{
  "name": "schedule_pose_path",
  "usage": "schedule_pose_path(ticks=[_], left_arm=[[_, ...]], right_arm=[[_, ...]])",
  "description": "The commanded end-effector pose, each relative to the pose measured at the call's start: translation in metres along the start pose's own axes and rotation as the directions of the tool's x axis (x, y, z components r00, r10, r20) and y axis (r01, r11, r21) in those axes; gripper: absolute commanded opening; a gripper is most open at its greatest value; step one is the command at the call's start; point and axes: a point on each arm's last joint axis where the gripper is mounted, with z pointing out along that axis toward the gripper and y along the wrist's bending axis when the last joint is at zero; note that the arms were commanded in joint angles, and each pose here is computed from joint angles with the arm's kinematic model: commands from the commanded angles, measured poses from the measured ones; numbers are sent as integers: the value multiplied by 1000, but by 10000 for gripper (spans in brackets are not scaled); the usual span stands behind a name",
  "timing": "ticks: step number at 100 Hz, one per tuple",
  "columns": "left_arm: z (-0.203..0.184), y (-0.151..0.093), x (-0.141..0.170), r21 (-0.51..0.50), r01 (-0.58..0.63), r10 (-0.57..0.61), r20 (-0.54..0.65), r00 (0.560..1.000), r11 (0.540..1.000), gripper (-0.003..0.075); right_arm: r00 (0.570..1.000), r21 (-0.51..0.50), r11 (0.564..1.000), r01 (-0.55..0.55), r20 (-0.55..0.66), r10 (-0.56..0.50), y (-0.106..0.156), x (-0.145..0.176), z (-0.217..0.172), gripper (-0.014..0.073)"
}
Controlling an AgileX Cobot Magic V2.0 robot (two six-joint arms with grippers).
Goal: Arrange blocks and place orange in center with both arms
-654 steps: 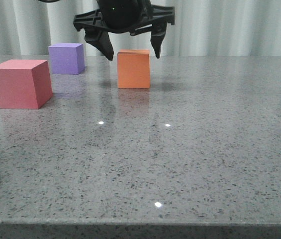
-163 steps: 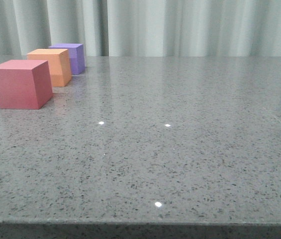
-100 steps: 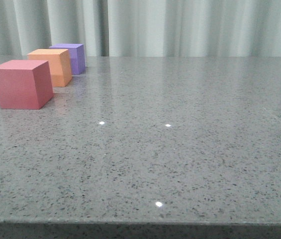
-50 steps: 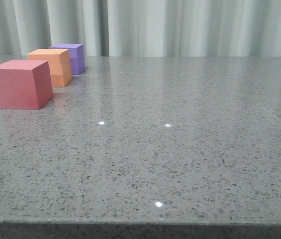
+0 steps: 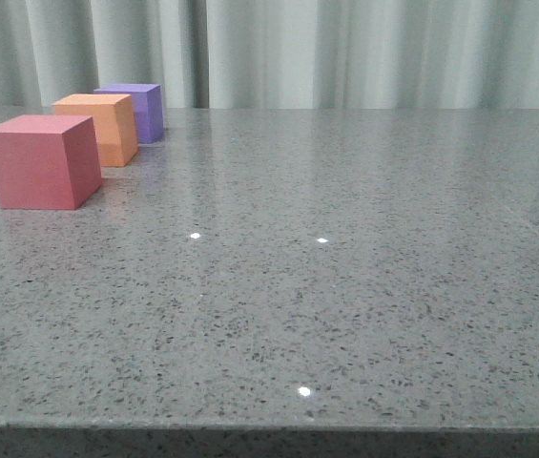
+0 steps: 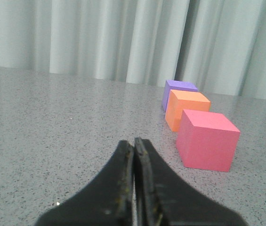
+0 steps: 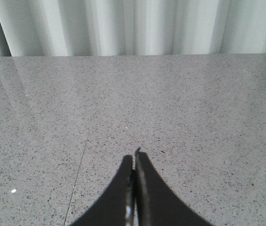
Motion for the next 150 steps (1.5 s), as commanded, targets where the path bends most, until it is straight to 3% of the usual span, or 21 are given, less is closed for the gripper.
schedule_pose_path(ticks=[1,94,110,122,150], left_arm=[[-2,0,5,19,4,-6,72,997,1000,-20],[-2,0,5,18,4,-5,67,998,1000,-20],[-2,0,5,18,4,-5,67,998,1000,-20],[-2,0,5,18,4,-5,67,998,1000,-20],[-2,0,5,18,4,-5,67,998,1000,-20]], right_arm=[[994,-12,1000,14,109,-13,1,-16,-2,-69],[994,-12,1000,14,111,-13,1,-16,-2,-69],[986,-15,999,36,165,-33,2,-17,-10,-69],[964,-41,998,41,264,-29,3,-6,-21,-69],[914,-91,996,13,404,25,2,57,-39,-69]])
